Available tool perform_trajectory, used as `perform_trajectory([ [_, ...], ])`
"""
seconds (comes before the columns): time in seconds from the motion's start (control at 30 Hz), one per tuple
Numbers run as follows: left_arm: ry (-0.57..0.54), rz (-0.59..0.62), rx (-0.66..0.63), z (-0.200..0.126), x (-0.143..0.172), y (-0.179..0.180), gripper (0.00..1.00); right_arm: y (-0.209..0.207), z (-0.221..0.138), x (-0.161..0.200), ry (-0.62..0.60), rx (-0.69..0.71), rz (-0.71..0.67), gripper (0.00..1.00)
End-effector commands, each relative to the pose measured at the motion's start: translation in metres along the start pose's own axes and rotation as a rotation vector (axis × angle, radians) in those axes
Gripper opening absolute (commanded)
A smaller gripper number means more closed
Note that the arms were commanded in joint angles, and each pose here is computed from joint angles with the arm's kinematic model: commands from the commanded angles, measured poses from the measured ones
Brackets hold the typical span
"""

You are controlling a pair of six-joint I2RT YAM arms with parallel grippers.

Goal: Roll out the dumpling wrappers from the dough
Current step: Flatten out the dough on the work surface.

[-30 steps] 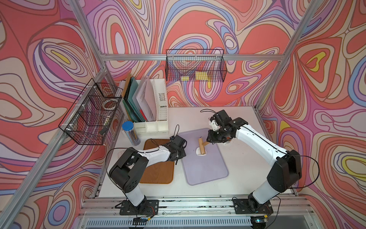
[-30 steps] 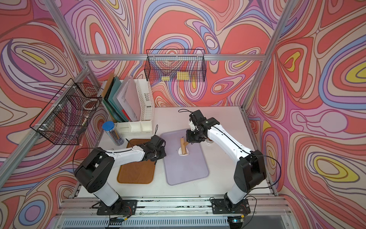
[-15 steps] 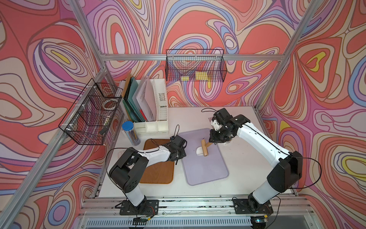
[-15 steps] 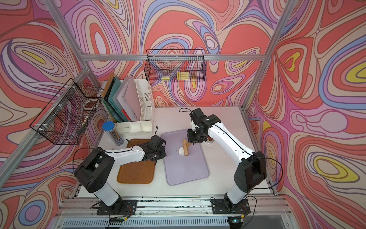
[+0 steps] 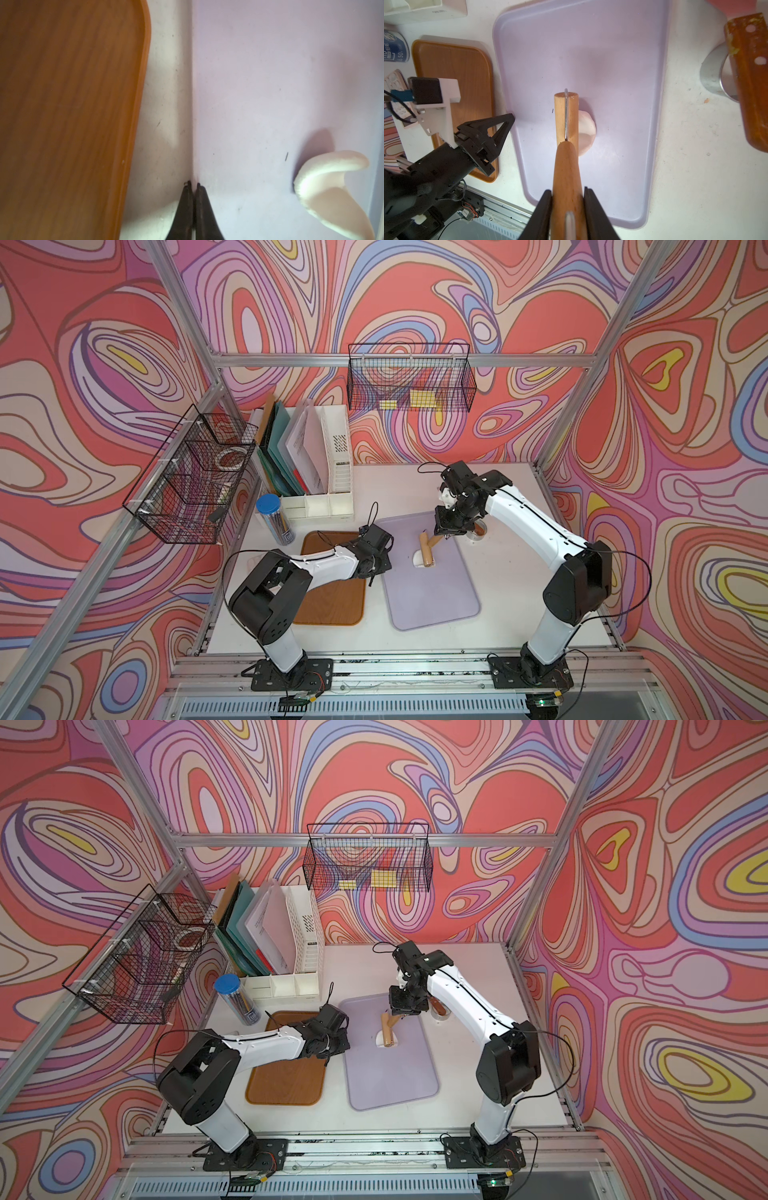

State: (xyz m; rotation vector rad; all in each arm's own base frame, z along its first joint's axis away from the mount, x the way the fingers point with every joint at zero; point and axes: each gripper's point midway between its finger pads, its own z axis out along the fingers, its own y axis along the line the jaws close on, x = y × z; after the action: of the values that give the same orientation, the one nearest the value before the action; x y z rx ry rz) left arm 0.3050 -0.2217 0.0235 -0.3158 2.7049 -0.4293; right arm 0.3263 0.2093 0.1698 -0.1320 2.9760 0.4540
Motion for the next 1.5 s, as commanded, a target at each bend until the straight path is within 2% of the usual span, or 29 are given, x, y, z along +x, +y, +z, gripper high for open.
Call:
perform_trajectory([
  [0.0, -0.012, 0.022, 0.022, -0.002, -0.004, -0.009, 0.0, -0.005, 0.007, 0.01, 0.065, 0.019, 0.035, 0.0],
  [0.23, -0.016, 0.009, 0.025, 0.0, -0.004, -0.008, 0.0, -0.019, 0.016, 0.021, 0.105, 0.082, 0.061, 0.0],
  [0.63, -0.012, 0.01, 0.042, 0.0, -0.003, -0.012, 0.0, -0.008, 0.04, 0.032, 0.143, 0.057, 0.047, 0.0],
  [0.87, -0.013, 0.013, 0.043, -0.002, -0.002, -0.012, 0.0, -0.024, 0.06, 0.041, 0.182, 0.178, 0.025, 0.0],
  [1.07, -0.005, 0.013, 0.048, -0.001, 0.0, -0.013, 0.0, -0.013, 0.087, 0.05, 0.209, 0.157, -0.008, 0.0],
  [1.47, -0.001, 0.023, 0.043, -0.001, 0.003, -0.012, 0.0, -0.012, 0.124, 0.051, 0.26, 0.135, 0.021, 0.0],
])
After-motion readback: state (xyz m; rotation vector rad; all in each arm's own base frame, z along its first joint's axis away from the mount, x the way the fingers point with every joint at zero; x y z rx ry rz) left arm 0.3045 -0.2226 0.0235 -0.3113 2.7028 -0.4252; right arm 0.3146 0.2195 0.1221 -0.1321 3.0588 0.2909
